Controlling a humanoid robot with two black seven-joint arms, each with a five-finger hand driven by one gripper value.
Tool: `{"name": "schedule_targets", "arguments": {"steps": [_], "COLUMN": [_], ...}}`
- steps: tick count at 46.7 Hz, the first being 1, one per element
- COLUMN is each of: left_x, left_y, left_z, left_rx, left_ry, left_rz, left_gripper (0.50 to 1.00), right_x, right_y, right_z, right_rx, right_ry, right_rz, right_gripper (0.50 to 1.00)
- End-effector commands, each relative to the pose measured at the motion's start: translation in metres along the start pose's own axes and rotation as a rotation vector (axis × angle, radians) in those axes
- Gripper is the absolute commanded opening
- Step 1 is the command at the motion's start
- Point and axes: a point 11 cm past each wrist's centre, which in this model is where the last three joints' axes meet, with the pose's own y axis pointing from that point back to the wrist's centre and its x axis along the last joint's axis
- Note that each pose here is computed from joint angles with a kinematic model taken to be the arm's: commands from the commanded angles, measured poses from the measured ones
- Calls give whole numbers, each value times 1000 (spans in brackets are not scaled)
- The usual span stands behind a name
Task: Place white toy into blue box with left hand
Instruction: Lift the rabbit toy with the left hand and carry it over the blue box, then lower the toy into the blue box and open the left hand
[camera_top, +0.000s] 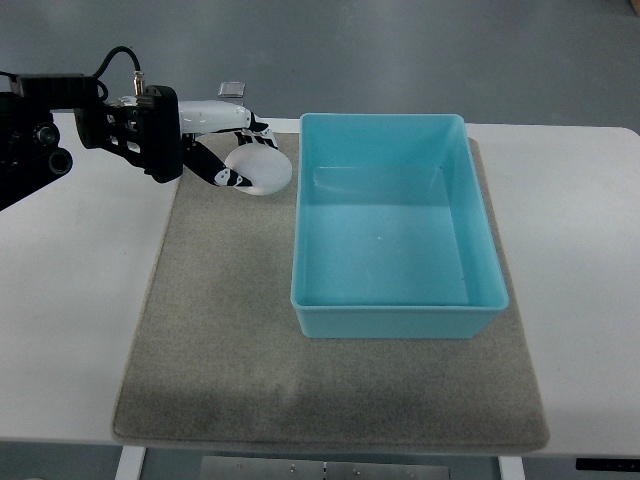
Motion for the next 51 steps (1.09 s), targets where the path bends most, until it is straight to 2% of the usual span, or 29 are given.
{"name": "schedule_targets", "arguments": {"steps": [1, 10, 19, 31, 51], "left_x": [5, 17, 16, 6, -13], "left_y": [-4, -6, -24, -48, -72], "left_z": [6, 13, 31, 54, 75], "left_rx": [-17, -31, -82, -142, -198], "left_ry": [-7, -27, -38, -24, 7], "left_rz": [7, 57, 93, 86, 60], "left_gripper": [638, 641, 643, 645, 664], "right_x": [0, 0, 0, 0, 0], "right_y": [0, 0, 0, 0, 0], "right_z": [0, 0, 0, 0, 0], "right_rx": [0, 0, 0, 0, 0], "right_ry": [-1, -1, -1, -1, 1], "right_rz": [0, 0, 0, 0, 0], "right_gripper": [936, 936, 936, 936, 936]}}
